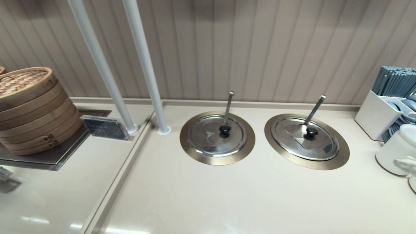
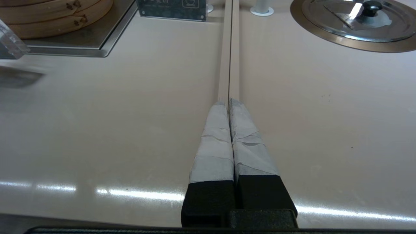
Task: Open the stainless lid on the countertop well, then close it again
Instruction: Open the lid
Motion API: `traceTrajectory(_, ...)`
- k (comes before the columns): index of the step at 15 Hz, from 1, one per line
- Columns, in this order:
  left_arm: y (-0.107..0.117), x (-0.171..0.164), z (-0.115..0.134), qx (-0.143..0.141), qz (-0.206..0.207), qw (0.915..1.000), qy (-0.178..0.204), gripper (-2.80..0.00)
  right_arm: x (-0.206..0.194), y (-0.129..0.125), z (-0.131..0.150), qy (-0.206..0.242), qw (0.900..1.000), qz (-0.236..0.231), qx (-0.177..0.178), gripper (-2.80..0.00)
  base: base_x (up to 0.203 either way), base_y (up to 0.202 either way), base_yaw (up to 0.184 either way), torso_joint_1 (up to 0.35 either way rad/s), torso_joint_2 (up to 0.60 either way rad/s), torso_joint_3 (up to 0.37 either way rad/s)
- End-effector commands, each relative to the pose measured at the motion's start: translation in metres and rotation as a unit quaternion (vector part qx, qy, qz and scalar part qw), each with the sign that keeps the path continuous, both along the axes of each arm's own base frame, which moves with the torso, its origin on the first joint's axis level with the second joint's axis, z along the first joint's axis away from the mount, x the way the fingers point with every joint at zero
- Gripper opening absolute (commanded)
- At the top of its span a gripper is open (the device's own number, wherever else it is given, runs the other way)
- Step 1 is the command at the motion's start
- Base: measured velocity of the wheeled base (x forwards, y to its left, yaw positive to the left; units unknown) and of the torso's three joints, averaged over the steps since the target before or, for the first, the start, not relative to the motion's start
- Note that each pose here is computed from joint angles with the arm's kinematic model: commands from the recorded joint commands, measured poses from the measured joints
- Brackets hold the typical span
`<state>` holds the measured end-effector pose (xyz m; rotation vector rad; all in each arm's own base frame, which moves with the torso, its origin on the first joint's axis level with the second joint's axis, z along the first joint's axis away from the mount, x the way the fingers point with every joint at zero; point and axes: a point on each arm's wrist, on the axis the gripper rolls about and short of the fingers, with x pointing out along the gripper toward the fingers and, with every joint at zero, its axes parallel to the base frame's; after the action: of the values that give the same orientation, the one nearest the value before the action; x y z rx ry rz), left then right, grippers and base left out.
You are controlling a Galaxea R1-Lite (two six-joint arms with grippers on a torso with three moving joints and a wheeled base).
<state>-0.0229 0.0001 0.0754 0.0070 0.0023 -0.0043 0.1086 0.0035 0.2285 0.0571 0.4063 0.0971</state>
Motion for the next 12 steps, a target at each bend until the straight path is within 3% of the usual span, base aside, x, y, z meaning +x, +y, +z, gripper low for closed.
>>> traceTrajectory(1, 0.0, 0.0, 0.0, 0.0, 0.0, 1.0, 0.0, -2.8, 0.082, 0.001, -0.023, 0.117, 0.993, 0.004, 0.002, -2.8, 0.0, 0.0, 0.0, 0.0, 0.0, 0.0)
traceTrajectory(2, 0.0, 0.0, 0.0, 0.0, 0.0, 1.0, 0.0, -2.8, 0.104, 0.001, -0.028, 0.124, 0.992, 0.006, 0.003, -2.8, 0.0, 0.0, 0.0, 0.0, 0.0, 0.0)
traceTrajectory(3, 0.0, 0.0, 0.0, 0.0, 0.0, 1.0, 0.0, -2.8, 0.125, 0.001, -0.034, 0.117, 0.993, 0.007, 0.003, 0.0, 0.0, 0.0, 0.0, 0.0, 0.0, 0.0)
traceTrajectory(8, 0.0, 0.0, 0.0, 0.0, 0.0, 1.0, 0.0, -2.8, 0.201, 0.0, -0.07, 0.028, 1.0, 0.009, 0.006, 0.0, 0.0, 0.0, 0.0, 0.0, 0.0, 0.0)
traceTrajectory(12, 0.0, 0.0, 0.0, 0.0, 0.0, 1.0, 0.0, -2.8, 0.247, -0.018, -0.1, -0.05, 0.998, -0.01, -0.021, 0.0, 0.0, 0.0, 0.0, 0.0, 0.0, 0.0)
